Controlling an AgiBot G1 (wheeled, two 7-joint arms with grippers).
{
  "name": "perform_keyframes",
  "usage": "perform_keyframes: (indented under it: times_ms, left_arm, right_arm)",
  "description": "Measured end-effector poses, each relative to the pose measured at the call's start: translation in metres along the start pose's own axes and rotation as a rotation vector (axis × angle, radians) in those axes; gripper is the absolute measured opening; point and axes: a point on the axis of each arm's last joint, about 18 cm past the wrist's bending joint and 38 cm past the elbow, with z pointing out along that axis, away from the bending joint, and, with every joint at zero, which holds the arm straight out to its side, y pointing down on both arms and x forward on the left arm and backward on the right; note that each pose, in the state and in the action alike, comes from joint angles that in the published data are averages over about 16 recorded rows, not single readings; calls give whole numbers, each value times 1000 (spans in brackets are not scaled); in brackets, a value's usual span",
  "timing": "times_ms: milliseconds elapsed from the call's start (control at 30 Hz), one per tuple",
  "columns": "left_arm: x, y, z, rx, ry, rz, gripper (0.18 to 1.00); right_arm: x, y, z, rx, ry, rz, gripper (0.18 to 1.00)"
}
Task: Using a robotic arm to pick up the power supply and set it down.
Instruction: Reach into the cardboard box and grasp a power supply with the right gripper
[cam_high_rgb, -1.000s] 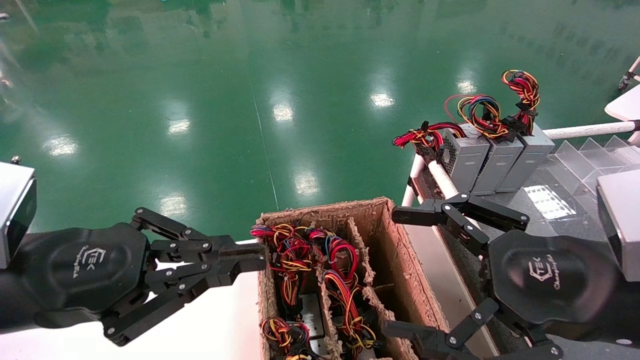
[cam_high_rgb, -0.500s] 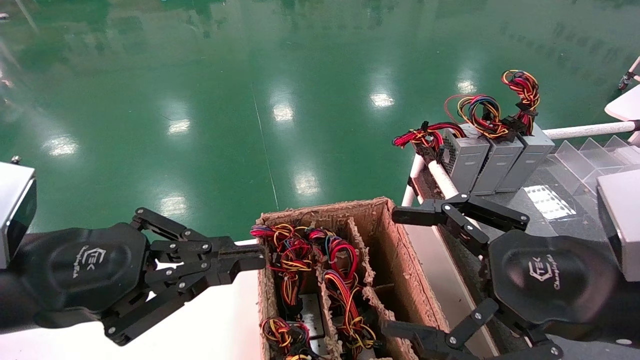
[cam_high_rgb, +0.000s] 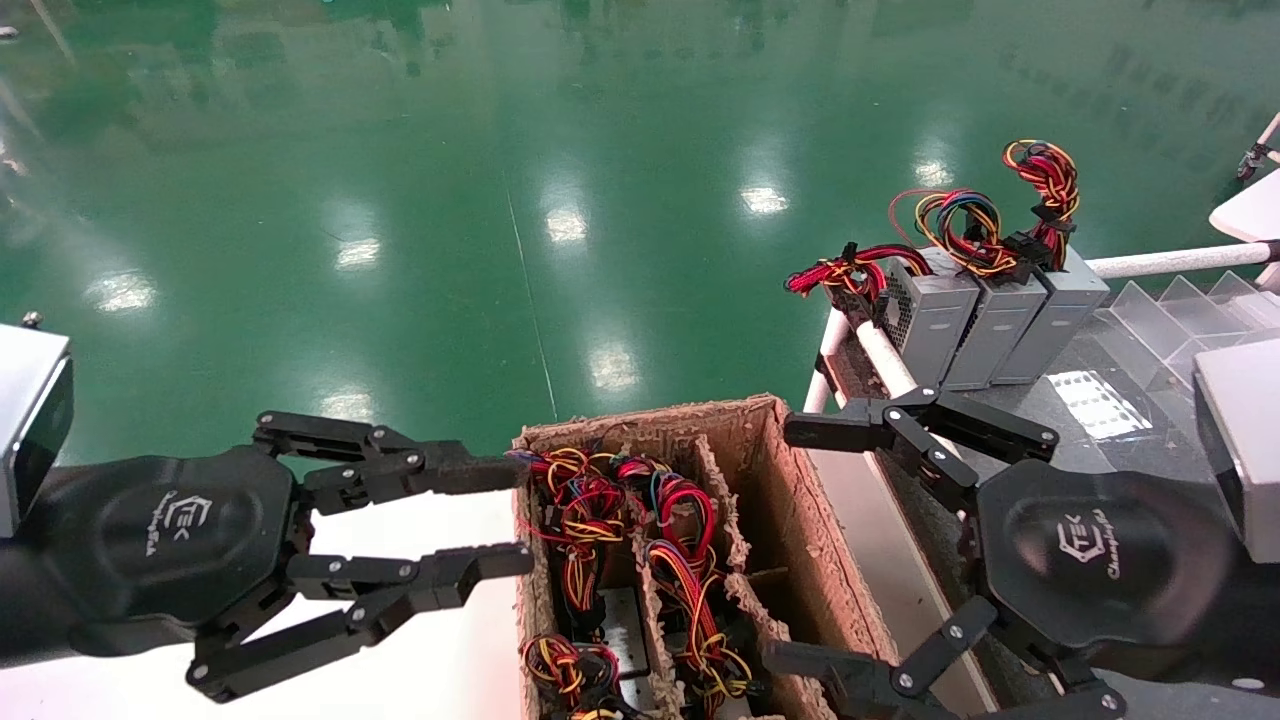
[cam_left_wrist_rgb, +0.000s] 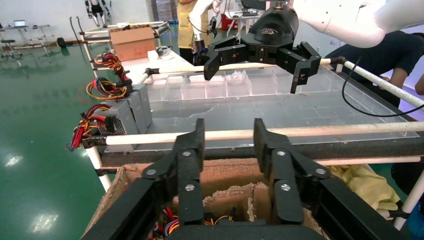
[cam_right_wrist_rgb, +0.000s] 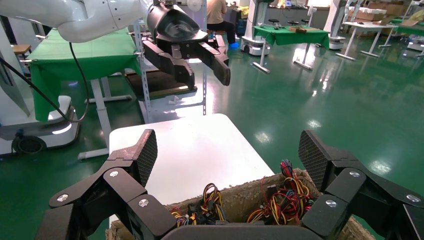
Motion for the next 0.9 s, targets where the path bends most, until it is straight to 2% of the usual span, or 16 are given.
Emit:
perform_keyframes:
  times_ms: [233,367,767,900]
  left_arm:
    - [0,0,0,0,0,0,497]
    - [0,0,0,0,0,0,604]
    - [0,0,0,0,0,0,859]
    - [0,0,0,0,0,0,909]
  right_arm:
    - [1,4,-1,-13,8,15,1001]
    - [3,12,1,-39,13,45,1001]
    - [5,63,31,-195,-48,237,1001]
    - [3,81,46,-251,-92,291,1001]
